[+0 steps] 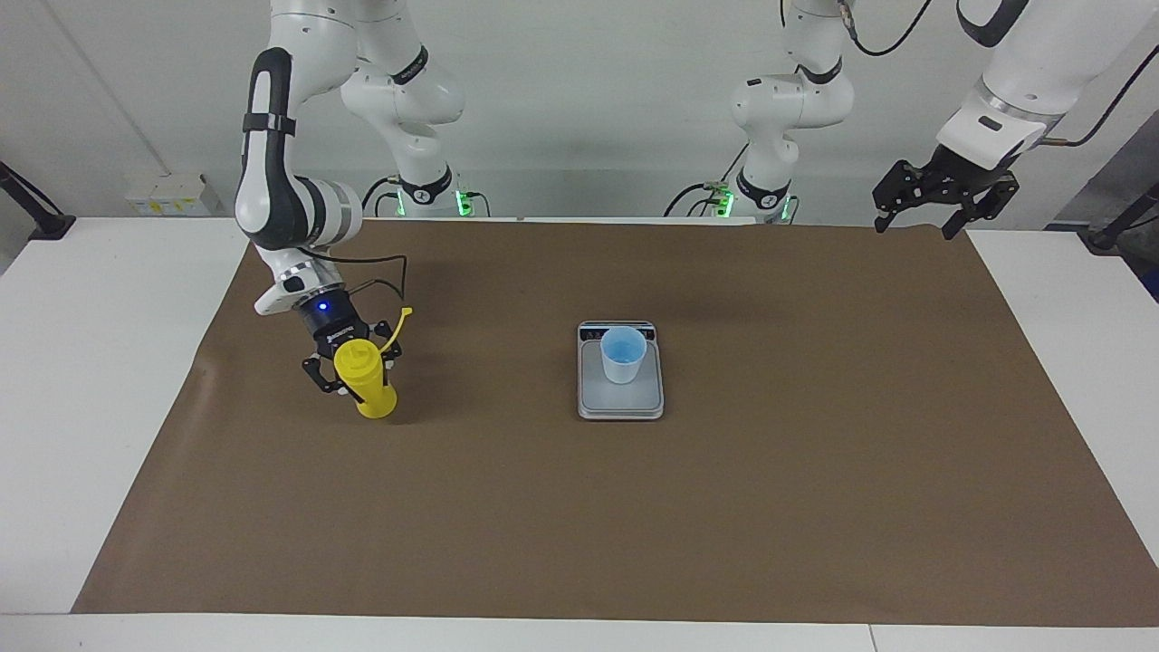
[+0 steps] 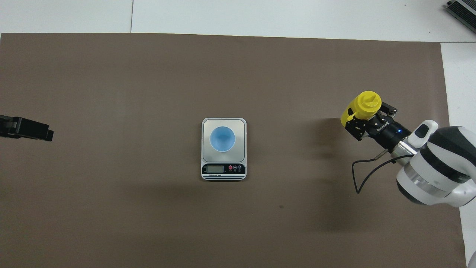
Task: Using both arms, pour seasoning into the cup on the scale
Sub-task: 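Lower the yellow bottle onto the table with the right gripper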
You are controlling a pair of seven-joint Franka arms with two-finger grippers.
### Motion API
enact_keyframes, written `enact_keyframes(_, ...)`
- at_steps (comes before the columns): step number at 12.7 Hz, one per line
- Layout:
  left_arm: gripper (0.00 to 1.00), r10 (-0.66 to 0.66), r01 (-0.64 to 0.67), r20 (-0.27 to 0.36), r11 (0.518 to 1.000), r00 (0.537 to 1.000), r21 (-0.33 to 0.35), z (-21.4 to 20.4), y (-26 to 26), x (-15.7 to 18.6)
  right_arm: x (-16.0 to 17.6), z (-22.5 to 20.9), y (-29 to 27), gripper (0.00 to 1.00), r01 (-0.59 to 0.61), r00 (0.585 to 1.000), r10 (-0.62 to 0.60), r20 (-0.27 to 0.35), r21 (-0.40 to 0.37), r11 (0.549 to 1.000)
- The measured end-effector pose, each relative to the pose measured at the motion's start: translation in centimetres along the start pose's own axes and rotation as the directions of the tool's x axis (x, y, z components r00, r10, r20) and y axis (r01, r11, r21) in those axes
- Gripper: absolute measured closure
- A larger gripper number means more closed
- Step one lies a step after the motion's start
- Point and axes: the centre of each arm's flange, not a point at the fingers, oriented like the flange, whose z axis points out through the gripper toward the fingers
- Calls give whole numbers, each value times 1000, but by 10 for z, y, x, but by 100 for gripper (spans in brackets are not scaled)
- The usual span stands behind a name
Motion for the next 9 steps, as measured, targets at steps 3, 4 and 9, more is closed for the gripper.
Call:
enact_keyframes(3,0,0,0,0,1000,1000,0,0,0,0,-20,6,4,54,-36,998,39,-44,61,997)
enact_keyframes(4,0,0,0,0,1000,1000,0,0,0,0,-28,7,8,54,-39,998,42,-48,68,997)
enact_keyframes(9,0,0,0,0,1000,1000,0,0,0,0,-42,10,13,45,-49,996,56,-71,96,994)
